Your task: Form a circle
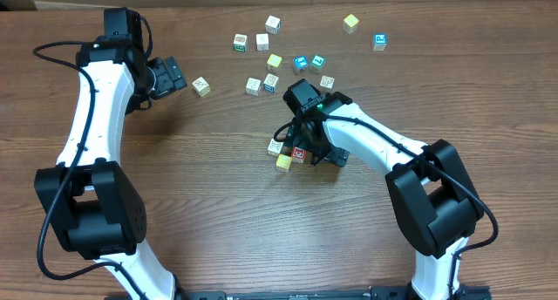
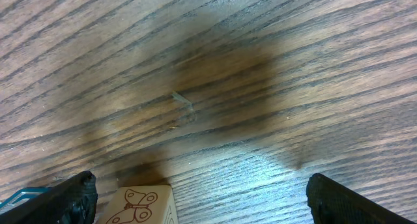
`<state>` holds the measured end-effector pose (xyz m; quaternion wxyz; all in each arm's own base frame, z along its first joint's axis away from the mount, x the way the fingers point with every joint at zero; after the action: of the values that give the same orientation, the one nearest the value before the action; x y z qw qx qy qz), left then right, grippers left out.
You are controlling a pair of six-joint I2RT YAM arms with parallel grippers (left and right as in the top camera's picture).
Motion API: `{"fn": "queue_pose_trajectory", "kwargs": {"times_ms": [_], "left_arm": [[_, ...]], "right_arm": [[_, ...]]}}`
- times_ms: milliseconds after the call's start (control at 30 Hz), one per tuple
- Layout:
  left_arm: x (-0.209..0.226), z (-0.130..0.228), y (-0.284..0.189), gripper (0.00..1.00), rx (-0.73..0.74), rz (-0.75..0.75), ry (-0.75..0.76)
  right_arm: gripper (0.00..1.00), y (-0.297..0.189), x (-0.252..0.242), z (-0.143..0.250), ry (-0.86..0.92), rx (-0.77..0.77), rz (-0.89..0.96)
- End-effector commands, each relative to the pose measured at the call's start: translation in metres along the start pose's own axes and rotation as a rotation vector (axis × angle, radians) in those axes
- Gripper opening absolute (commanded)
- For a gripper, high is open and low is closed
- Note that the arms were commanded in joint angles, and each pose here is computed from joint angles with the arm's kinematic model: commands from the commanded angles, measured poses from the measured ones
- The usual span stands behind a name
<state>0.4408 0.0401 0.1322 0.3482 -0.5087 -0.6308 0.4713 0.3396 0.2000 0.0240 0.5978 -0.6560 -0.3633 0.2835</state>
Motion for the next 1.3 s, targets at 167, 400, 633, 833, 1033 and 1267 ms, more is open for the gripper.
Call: {"fn": "queue_pose_trajectory", "kwargs": {"times_ms": [167, 400, 633, 833, 1033, 1267], "left_arm": [[-0.003, -0.004, -0.001, 1.00, -0.009, 0.010, -0.008], [-0.003, -0.004, -0.001, 1.00, -0.009, 0.010, -0.008], [-0.003, -0.004, -0.001, 1.00, -0.009, 0.010, -0.008], [-0.003, -0.004, -0.001, 0.99, -0.009, 0.010, -0.008], [-0.003, -0.004, -0.001, 0.99, -0.009, 0.010, -0.008], [-0.003, -0.004, -0.001, 1.00, -0.009, 0.010, -0.007]], "right_arm": [[1.00, -0.001, 0.004, -0.007, 0.006, -0.024, -0.009], [1.00, -0.026, 0.028, -0.039, -0.098, -0.077, -0.096], [1.00, -0.110, 0.050, -0.126, -0.053, -0.206, -0.232], [1.00, -0.143, 0.063, -0.197, 0.044, -0.368, -0.397], [1.00, -0.112, 0.065, -0.218, 0.053, -0.387, -0.381], [0.99, -0.049, 0.062, -0.209, -0.013, -0.311, -0.277]]}}
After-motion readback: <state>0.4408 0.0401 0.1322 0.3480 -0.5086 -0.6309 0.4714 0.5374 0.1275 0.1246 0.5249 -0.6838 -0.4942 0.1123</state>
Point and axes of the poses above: each gripper's point midway between its finger pads, its own y axis out along the fingers, its own x axis along the line the jaws close on, z = x × y, the point moved 1 cm from there along -y, back along the fingers, and after that the axes turned 13 degrees about y, right-handed, at the moved point
